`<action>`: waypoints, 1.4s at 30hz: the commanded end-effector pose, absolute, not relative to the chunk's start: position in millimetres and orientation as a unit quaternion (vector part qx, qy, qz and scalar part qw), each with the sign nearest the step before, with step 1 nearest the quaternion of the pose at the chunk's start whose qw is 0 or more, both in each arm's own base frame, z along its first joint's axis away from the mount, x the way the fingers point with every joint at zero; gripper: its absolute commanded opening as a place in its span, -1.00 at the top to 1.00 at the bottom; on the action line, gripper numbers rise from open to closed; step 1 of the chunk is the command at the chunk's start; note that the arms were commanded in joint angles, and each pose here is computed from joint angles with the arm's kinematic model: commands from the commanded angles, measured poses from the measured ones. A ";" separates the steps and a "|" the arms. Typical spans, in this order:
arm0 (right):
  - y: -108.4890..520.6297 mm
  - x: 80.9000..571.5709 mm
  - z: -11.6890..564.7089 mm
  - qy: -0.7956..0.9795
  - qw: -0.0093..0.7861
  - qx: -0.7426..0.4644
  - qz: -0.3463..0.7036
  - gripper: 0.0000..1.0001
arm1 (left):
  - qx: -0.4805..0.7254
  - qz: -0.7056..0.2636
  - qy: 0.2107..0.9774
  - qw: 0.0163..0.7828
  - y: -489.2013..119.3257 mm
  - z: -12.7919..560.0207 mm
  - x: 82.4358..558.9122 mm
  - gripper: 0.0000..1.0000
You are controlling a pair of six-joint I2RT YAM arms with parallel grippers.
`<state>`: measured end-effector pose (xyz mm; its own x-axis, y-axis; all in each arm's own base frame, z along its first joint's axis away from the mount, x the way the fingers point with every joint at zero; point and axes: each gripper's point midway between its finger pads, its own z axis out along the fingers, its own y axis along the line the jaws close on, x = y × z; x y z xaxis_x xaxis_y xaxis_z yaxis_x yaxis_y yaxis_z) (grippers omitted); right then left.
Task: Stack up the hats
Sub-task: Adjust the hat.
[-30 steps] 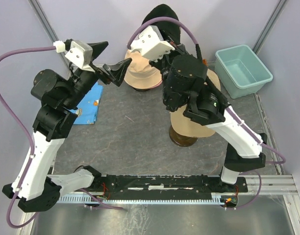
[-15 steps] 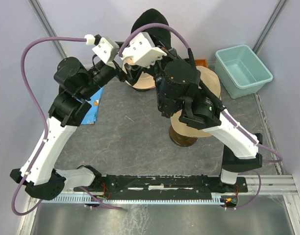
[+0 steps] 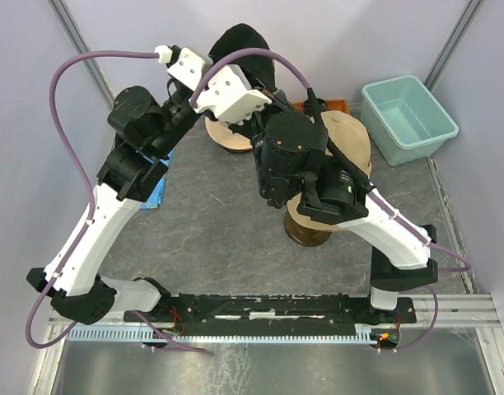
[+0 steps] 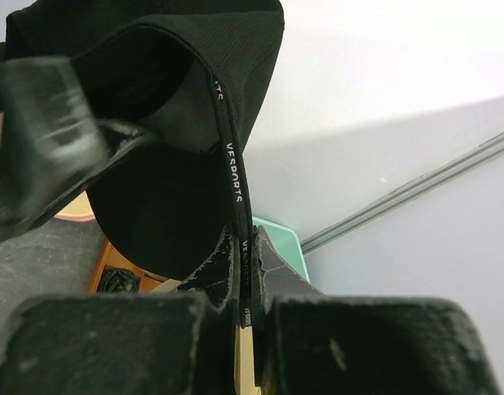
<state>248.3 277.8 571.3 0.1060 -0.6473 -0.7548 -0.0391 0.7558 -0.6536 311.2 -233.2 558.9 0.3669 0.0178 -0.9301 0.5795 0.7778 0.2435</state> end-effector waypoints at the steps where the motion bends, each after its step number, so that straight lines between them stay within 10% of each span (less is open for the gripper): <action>1: 269.9 236.7 582.8 0.637 0.713 -0.246 -0.163 1.00 | 0.219 -0.121 0.522 0.815 -212.8 585.3 331.6 -0.86; 8: 278.1 237.0 564.9 0.644 0.706 -0.252 -0.149 1.00 | 0.145 -0.086 0.531 0.830 -190.3 600.6 345.6 0.90; 21: 293.6 251.3 574.9 0.657 0.721 -0.198 0.097 0.10 | 0.114 -0.051 0.498 0.858 -175.0 666.1 349.2 0.94; 42: 308.5 248.4 613.7 0.586 0.513 -0.064 0.624 -0.37 | 0.077 -0.115 0.374 0.917 -155.6 742.1 355.5 0.94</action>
